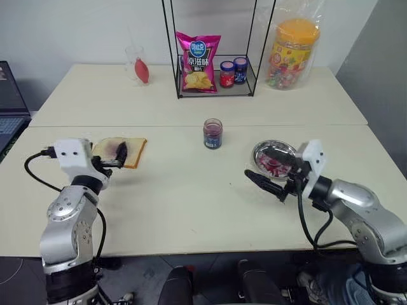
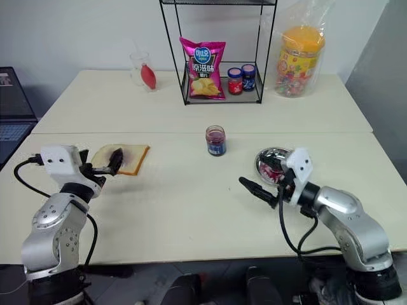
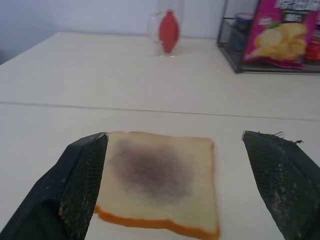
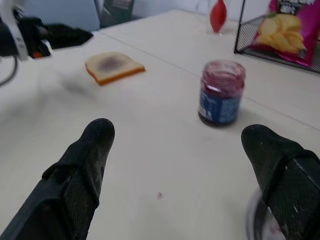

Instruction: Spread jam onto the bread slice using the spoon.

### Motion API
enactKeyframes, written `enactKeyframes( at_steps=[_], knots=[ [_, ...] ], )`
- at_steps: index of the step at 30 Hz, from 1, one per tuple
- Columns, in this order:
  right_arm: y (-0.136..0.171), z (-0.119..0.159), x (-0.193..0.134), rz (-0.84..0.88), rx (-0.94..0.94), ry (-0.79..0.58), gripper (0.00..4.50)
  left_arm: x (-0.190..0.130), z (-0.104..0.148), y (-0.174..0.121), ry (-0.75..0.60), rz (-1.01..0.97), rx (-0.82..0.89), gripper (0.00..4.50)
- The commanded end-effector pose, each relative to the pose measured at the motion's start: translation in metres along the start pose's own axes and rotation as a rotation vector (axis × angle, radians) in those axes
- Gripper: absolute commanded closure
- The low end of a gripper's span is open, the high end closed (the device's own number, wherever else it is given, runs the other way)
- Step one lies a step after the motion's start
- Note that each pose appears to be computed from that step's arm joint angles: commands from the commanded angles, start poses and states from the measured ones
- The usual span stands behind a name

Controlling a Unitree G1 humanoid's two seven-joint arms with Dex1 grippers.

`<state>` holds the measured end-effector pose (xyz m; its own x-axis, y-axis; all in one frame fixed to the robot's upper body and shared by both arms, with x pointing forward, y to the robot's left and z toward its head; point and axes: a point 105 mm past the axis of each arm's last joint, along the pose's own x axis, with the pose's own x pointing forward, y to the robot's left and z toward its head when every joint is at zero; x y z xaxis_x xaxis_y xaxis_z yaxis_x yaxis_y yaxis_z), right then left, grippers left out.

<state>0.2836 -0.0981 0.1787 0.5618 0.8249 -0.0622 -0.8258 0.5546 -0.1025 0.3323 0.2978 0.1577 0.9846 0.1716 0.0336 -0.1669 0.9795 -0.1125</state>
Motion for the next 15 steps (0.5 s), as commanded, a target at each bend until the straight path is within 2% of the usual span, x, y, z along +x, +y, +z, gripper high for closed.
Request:
enactKeyframes(
  at_steps=[1, 8, 15],
  knots=[
    [0.018, 0.006, 0.015, 0.116, -0.043, 0.056, 0.02, 0.017, -0.003, 0.029, 0.041, 0.186, -0.15, 0.0],
    [0.02, -0.002, 0.026, 0.164, -0.049, 0.16, 0.02, 0.036, -0.013, 0.04, 0.083, 0.282, -0.233, 0.0],
    [0.017, 0.004, 0.024, 0.156, -0.063, 0.154, 0.02, 0.052, -0.03, 0.041, 0.202, 0.317, -0.245, 0.0]
  ],
)
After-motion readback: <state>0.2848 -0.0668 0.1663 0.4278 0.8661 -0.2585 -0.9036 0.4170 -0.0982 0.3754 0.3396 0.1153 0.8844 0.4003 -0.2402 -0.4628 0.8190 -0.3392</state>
